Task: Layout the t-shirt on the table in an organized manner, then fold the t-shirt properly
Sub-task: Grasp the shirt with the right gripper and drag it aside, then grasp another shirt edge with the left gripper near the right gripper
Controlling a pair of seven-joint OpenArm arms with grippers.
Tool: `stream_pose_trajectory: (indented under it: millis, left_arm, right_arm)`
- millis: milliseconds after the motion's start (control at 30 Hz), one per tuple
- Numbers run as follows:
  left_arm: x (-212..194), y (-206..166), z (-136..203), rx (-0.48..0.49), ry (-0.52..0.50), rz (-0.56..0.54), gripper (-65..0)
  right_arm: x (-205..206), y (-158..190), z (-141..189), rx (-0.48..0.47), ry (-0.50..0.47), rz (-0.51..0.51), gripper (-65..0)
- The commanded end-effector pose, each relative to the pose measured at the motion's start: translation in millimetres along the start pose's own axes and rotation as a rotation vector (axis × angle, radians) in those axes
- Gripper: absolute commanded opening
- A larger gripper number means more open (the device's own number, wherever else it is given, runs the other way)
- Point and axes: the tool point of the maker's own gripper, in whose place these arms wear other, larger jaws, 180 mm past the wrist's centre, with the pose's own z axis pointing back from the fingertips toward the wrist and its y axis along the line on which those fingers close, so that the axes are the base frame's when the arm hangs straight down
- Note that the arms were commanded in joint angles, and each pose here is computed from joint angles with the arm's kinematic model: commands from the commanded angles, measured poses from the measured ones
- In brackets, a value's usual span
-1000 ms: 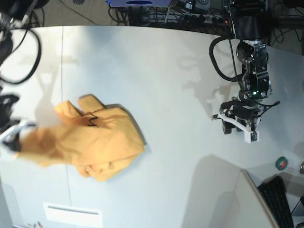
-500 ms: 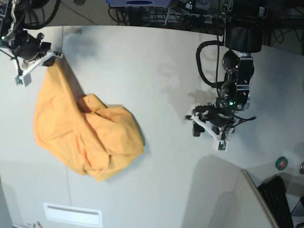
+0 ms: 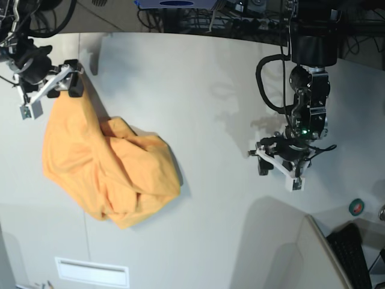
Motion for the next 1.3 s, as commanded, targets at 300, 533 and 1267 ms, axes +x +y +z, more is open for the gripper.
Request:
stream_pose_trajectory:
  millis: [300,533,1267]
  left_arm:
    - [21.1,-99.9,-19.2,-0.179,-0.028,0.005,-28.8]
    - [10.5,-141.2,-29.6,-0.244,0.019,0.022,-29.3]
    - [52.4,-170.2,-4.6,-0.310,-0.064,-0.142,-29.6]
  right_arm:
    - [69.6,15.0,-49.9,-0.037,-0.036,0.259,-22.7]
    - [77.0,12.9,-99.8,-0.029,0.067,0.284,-24.6]
    - [-58.0,129.0,-93.5,0.257,0.309,0.561,-65.0]
